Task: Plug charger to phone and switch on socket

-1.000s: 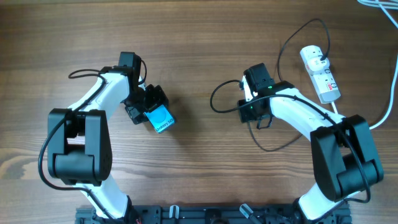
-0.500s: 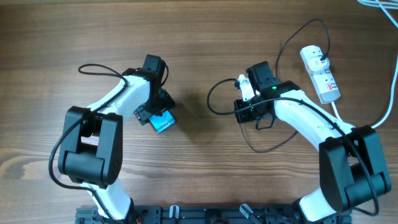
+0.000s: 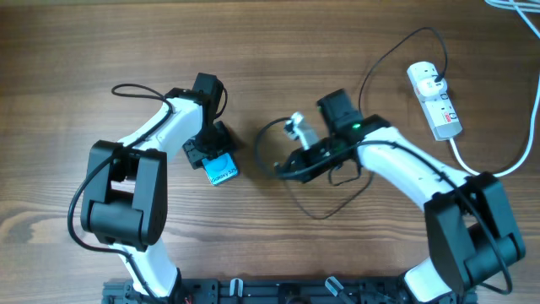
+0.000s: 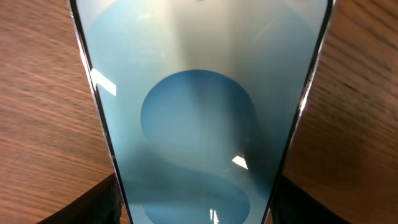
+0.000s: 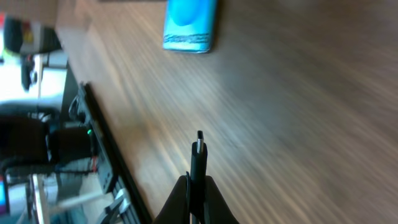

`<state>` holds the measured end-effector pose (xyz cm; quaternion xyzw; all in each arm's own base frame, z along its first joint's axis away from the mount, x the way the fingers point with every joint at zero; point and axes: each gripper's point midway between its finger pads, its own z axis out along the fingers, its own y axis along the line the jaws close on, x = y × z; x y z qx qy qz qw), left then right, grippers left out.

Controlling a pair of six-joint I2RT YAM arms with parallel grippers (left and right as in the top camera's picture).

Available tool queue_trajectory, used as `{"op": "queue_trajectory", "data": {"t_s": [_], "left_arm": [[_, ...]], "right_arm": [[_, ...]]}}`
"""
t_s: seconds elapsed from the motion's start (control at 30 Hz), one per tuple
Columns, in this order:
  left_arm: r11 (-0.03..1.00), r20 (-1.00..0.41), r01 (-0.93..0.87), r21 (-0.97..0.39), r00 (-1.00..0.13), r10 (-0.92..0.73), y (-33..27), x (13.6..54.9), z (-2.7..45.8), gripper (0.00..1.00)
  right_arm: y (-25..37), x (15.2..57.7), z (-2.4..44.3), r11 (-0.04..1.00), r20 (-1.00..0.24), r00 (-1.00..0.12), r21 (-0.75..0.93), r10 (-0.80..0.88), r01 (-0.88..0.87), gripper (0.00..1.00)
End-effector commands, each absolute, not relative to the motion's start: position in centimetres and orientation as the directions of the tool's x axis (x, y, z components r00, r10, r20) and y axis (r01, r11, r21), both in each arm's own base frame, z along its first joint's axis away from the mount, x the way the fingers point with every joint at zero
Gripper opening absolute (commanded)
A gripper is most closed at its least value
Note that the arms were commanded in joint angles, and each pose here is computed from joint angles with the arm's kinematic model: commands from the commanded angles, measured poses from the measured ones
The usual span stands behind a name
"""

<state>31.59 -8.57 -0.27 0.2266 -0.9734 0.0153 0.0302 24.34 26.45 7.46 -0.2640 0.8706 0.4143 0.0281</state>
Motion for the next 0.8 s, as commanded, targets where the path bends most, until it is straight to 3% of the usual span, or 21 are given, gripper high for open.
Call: {"op": "queue_trajectory", "data": {"t_s": [0.0, 0.13, 0.2, 0.3, 0.37, 0.43, 0.47, 0.53, 0.7, 0.73, 0.77], "left_arm": [[0.926, 0.140, -0.365, -0.097, -0.926, -0.350, -10.3, 31.3, -0.8, 0.61], [0.929, 0.162, -0.349, -0.119, -0.930, -0.329, -10.5, 31.0, -0.7, 0.65], [0.927, 0.159, -0.354, -0.120, -0.929, -0.334, -10.3, 31.1, -0.7, 0.67], [0.924, 0.138, -0.367, -0.107, -0.926, -0.352, -9.9, 31.5, -0.8, 0.69], [0.919, 0.140, -0.380, -0.106, -0.921, -0.364, -10.0, 31.5, -0.8, 0.71], [0.919, 0.137, -0.379, -0.107, -0.921, -0.364, -10.0, 31.6, -0.8, 0.73], [0.919, 0.137, -0.379, -0.107, -0.921, -0.364, -10.0, 31.6, -0.8, 0.73], [0.919, 0.137, -0.379, -0.107, -0.921, -0.364, -10.0, 31.6, -0.8, 0.73], [0.919, 0.137, -0.379, -0.107, -0.921, -0.364, -10.0, 31.6, -0.8, 0.74], [0.919, 0.137, -0.379, -0.107, -0.921, -0.364, -10.0, 31.6, -0.8, 0.75], [0.919, 0.137, -0.379, -0.107, -0.921, -0.364, -10.0, 31.6, -0.8, 0.77]], "right_arm": [[29.8, 22.5, 9.6, 0.433, -0.299, -0.828, 0.740, -0.474, -0.515, 0.04], [31.3, 22.3, 9.7, 0.438, -0.302, -0.832, 0.738, -0.465, -0.513, 0.05], [30.5, 23.5, 8.5, 0.536, -0.285, -0.856, 0.682, -0.431, -0.497, 0.04], [28.8, 25.1, 7.8, 0.603, -0.275, -0.879, 0.646, -0.388, -0.468, 0.04], [25.7, 26.8, 6.4, 0.713, -0.236, -0.914, 0.571, -0.331, -0.406, 0.04], [19.4, 29.4, 4.0, 0.887, -0.204, -0.949, 0.351, -0.241, -0.301, 0.04], [17.3, 30.1, 3.5, 0.925, -0.199, -0.956, 0.274, -0.213, -0.263, 0.04], [14.4, 30.7, 3.0, 0.961, -0.189, -0.966, 0.180, -0.177, -0.211, 0.04], [13.0, 30.7, 2.4, 0.971, -0.179, -0.973, 0.158, -0.148, -0.177, 0.04], [13.1, 30.8, 2.4, 0.971, -0.182, -0.972, 0.159, -0.149, -0.179, 0.24], [13.1, 31.0, 2.5, 0.968, -0.193, -0.967, 0.157, -0.165, -0.197, 0.55]]}}
